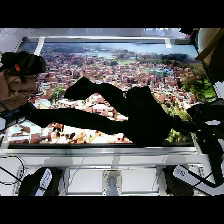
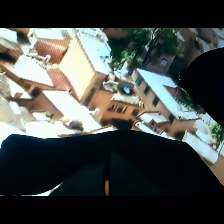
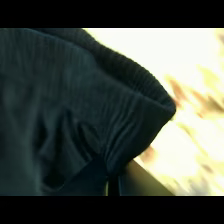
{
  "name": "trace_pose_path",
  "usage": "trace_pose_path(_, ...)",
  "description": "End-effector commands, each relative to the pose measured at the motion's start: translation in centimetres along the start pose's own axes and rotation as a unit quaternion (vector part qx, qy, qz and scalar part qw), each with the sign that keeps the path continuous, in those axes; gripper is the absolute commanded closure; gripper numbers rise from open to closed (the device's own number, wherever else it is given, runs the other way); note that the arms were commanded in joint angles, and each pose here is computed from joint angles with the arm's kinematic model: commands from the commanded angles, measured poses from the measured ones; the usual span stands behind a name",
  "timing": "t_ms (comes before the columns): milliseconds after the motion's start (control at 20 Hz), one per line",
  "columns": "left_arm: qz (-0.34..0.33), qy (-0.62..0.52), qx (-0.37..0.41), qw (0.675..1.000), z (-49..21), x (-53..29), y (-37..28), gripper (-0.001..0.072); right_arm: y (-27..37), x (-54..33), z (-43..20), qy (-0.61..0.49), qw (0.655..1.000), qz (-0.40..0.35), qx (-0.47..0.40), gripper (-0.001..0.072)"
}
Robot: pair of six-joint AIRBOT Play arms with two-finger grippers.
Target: Fold the clothes and pants, and hang the long-sleeved shirts on hangers.
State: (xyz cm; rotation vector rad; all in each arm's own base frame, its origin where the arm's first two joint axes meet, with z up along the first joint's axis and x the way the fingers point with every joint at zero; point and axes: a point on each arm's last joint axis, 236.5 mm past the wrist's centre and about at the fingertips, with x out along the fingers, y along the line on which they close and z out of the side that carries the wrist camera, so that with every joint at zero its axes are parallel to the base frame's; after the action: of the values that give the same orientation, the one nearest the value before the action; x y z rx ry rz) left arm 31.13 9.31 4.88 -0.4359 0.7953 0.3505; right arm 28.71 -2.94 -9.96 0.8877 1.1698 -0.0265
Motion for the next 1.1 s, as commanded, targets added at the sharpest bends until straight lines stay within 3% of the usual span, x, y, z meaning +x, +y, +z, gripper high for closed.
trace_pose_path(0, 0.037, -0.015, 0.039, 0.998, 1.5, -0.8, 1.5, 0.0701, 3.7, -1.1, 3.3, -0.055, 0.997, 0.052, -0.018, 0.0689)
trace_pose_path(250, 0.226, -0.111, 0.149, 0.956, 12.4, -11.9, 7.3, 0.0702, 12.8, -10.8, 8.7, -0.150, 0.971, 0.092, -0.161, 0.0690)
trace_pose_path(400, 0.235, -0.164, 0.147, 0.947, 15.8, -15.7, 6.9, 0.0701, 14.0, -15.5, 9.1, -0.193, 0.956, 0.035, -0.220, 0.0690)
trace_pose_path(550, 0.210, -0.128, 0.119, 0.962, 13.5, -13.0, 6.7, 0.0701, 7.9, -13.8, 5.1, -0.111, 0.970, -0.065, -0.207, 0.0690)
trace_pose_path(700, 0.214, -0.040, 0.110, 0.970, 7.2, -7.5, 8.6, 0.0701, 2.6, -8.1, -0.7, -0.023, 0.986, -0.073, -0.151, 0.0690)
trace_pose_path(850, 0.254, 0.065, 0.149, 0.953, -1.1, -2.9, 12.6, 0.0701, -1.8, -3.6, -6.2, 0.029, 0.991, -0.084, -0.097, 0.0690)
trace_pose_path(1050, 0.247, 0.077, 0.170, 0.951, -3.6, -0.7, 13.2, 0.0701, -2.4, -3.0, -6.8, 0.031, 0.992, -0.086, -0.089, 0.0690)
